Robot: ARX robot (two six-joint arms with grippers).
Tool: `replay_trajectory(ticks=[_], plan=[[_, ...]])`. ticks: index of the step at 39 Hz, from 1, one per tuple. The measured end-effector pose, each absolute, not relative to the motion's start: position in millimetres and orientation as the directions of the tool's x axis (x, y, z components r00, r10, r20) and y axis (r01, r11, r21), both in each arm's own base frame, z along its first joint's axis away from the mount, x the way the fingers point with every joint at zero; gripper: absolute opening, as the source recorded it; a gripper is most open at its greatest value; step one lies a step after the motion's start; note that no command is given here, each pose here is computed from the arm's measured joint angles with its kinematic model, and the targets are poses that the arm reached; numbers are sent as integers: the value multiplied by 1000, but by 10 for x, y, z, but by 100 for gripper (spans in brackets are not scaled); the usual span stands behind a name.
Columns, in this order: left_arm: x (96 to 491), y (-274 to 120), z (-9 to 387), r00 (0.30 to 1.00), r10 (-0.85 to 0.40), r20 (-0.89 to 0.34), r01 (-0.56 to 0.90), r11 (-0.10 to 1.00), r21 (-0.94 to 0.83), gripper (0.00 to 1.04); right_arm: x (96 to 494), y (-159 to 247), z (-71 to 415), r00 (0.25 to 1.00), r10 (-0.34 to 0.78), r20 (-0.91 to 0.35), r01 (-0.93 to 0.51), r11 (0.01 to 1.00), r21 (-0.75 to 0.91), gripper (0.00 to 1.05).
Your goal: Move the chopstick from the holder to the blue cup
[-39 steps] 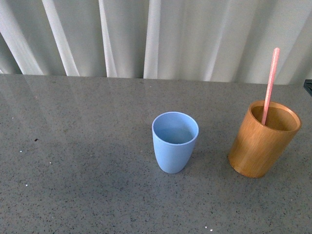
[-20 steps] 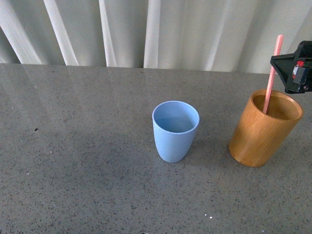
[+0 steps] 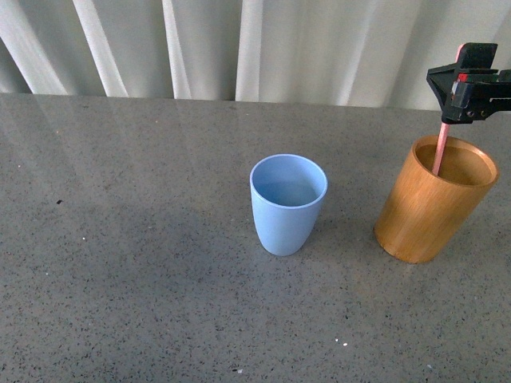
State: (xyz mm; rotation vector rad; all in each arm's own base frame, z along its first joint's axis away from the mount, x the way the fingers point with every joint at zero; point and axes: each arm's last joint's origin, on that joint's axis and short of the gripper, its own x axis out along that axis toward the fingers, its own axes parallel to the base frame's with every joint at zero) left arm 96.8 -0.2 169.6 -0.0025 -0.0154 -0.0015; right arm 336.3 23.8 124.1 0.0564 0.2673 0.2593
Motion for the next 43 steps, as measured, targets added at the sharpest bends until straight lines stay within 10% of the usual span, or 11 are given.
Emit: replay_trajectory(ticks=[12, 37, 43], plan=[[968, -2, 1696, 1000, -2, 15, 2, 1000, -2, 98, 3479, 294, 1142, 928, 255, -273, -237, 967, 95, 94], [968, -2, 1696, 1000, -2, 15, 2, 1000, -2, 98, 3454, 361, 1176, 930, 257, -262, -238, 966, 100, 5], [968, -2, 1696, 1000, -2, 15, 2, 1000, -2, 98, 3399, 354, 1273, 939, 250, -238, -235, 968, 91, 2]])
